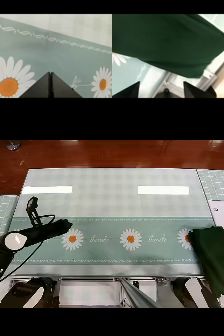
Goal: Fold the shirts.
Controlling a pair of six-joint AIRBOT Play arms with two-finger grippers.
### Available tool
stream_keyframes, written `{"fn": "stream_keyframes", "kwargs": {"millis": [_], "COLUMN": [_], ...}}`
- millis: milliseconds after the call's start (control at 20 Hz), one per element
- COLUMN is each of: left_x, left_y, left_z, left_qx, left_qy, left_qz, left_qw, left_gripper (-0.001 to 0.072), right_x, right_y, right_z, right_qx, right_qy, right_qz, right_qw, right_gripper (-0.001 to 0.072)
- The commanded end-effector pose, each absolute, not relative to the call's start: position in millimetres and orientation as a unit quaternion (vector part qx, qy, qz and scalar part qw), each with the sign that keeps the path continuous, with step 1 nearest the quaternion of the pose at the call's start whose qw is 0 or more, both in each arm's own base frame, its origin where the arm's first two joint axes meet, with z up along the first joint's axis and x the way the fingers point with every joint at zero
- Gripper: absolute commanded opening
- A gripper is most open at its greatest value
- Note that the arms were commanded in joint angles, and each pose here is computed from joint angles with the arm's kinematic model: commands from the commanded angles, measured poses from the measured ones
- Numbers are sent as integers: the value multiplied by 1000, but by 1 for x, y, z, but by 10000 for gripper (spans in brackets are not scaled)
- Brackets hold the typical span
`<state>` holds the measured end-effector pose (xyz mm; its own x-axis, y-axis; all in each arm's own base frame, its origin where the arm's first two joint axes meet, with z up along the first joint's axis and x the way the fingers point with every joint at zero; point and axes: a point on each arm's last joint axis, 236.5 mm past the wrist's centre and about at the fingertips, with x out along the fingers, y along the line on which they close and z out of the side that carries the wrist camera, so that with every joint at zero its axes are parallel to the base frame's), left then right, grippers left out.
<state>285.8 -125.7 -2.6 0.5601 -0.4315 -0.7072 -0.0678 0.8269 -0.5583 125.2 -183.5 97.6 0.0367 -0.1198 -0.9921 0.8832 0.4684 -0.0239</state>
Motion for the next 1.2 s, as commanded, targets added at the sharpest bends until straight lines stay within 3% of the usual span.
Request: {"fn": "stream_keyframes", "kwargs": {"millis": [0,100,150,300,350,500,650,900,1150], "left_x": [306,337,353,391,401,417,412,398,390], "left_y": [-121,-119,-122,-146,-155,-170,-159,-128,-126], "left_z": [23,65,88,151,163,153,82,24,20], "left_qx": [-252,-242,-231,-192,-178,-141,-126,-89,-83], "left_qy": [425,387,370,358,361,387,464,542,558], "left_qz": [-120,-131,-142,-196,-211,-215,-164,-120,-122], "left_qw": [861,880,888,893,891,885,861,827,816], "left_gripper": [18,17,17,17,17,17,17,17,19], "right_x": [198,280,312,389,404,422,425,420,417], "right_y": [-185,-153,-133,-50,-16,67,105,103,102], "right_z": [120,160,177,196,189,134,65,-7,-17], "right_qx": [380,413,404,293,251,110,-5,8,10], "right_qy": [503,451,434,425,434,499,566,636,639], "right_qz": [-312,-157,-95,32,69,118,111,41,36], "right_qw": [711,775,800,856,862,852,817,771,768], "right_gripper": [480,201,143,134,27,24,24,25,25]}}
